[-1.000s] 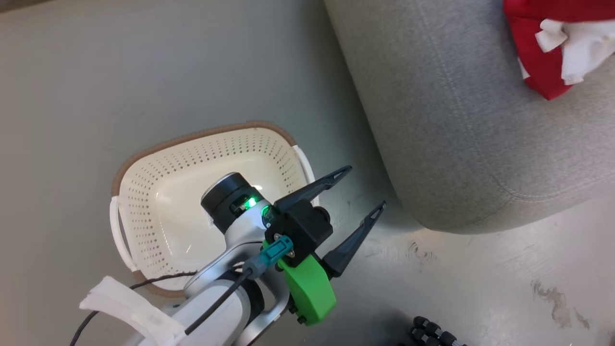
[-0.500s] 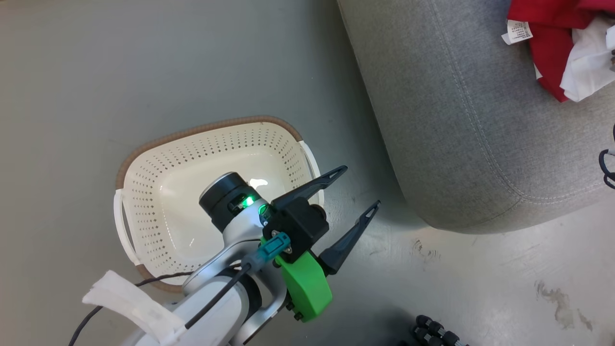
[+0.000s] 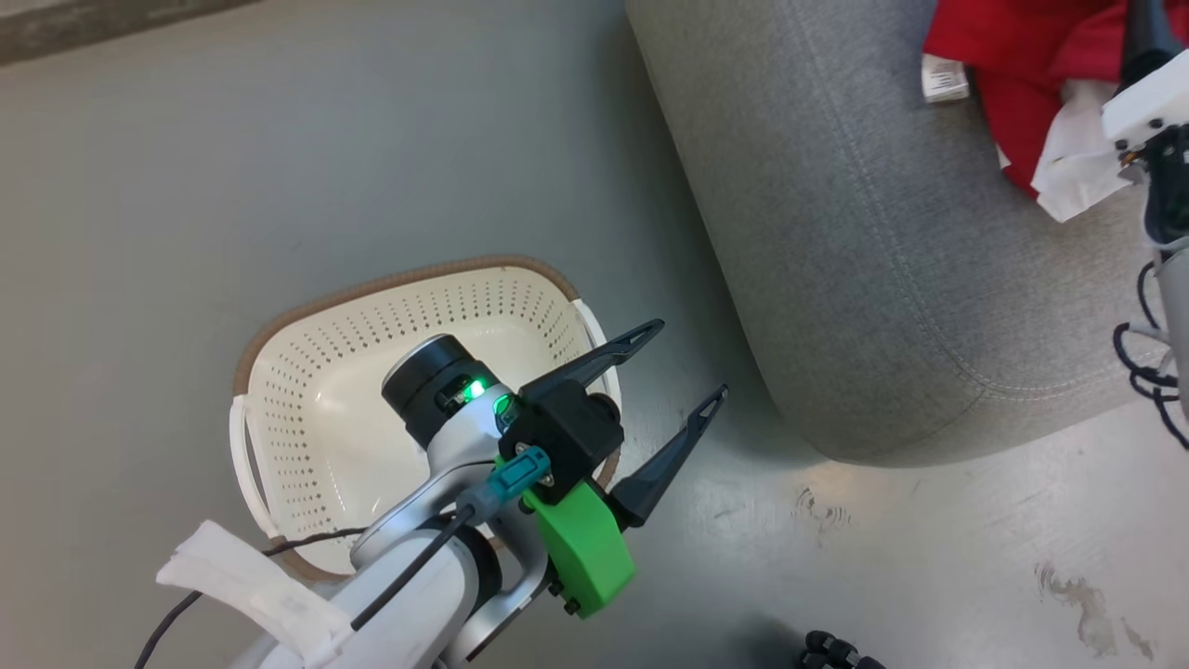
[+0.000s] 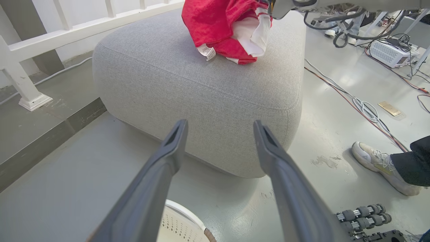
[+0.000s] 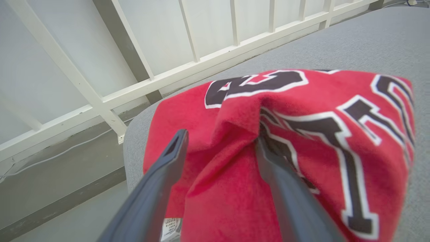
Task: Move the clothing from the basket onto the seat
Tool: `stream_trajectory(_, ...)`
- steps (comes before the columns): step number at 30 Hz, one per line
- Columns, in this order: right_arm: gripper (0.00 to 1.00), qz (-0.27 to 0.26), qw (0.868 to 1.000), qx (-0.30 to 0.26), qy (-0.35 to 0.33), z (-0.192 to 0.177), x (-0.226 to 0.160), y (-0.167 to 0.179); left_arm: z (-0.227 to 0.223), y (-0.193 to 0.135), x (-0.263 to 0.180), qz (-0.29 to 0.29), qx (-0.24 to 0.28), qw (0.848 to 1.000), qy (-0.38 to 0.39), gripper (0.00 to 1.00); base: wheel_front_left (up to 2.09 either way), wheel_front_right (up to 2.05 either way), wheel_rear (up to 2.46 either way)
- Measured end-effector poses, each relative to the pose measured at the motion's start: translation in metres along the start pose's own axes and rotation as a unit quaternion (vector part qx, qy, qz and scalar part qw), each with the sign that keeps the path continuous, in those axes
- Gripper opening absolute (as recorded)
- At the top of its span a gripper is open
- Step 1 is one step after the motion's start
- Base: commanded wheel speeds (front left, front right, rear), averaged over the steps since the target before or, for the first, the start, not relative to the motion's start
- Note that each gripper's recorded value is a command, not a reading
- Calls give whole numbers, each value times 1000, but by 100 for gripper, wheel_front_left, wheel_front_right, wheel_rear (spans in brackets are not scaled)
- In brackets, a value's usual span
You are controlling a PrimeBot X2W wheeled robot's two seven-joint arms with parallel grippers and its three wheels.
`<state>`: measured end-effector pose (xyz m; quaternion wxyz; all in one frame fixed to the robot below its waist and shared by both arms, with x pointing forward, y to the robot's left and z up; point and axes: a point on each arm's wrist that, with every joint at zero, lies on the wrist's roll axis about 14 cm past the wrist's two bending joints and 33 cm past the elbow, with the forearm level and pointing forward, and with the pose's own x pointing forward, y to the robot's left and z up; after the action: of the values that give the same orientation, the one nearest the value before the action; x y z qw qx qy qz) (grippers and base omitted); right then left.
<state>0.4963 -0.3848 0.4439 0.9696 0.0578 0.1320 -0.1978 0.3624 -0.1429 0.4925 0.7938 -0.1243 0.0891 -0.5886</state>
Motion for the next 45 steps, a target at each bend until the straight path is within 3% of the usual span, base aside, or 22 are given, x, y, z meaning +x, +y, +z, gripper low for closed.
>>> stream_trajectory(14,100,23,1000,-9,-4,-9,-34,3,18,-11,-1,2,24,1000,-20,100,0,0,0)
stream_trajectory(26,100,87,994,-18,-68,23,-56,37,32,14,-25,108,12,993,-50,100,0,0,0)
stream_trajectory(35,100,174,978,-20,-111,37,-79,100,55,55,-72,247,25,964,-98,100,0,0,0)
stream_trajectory(45,100,234,966,-21,-106,12,-114,139,62,75,-133,350,39,928,-123,100,0,0,0)
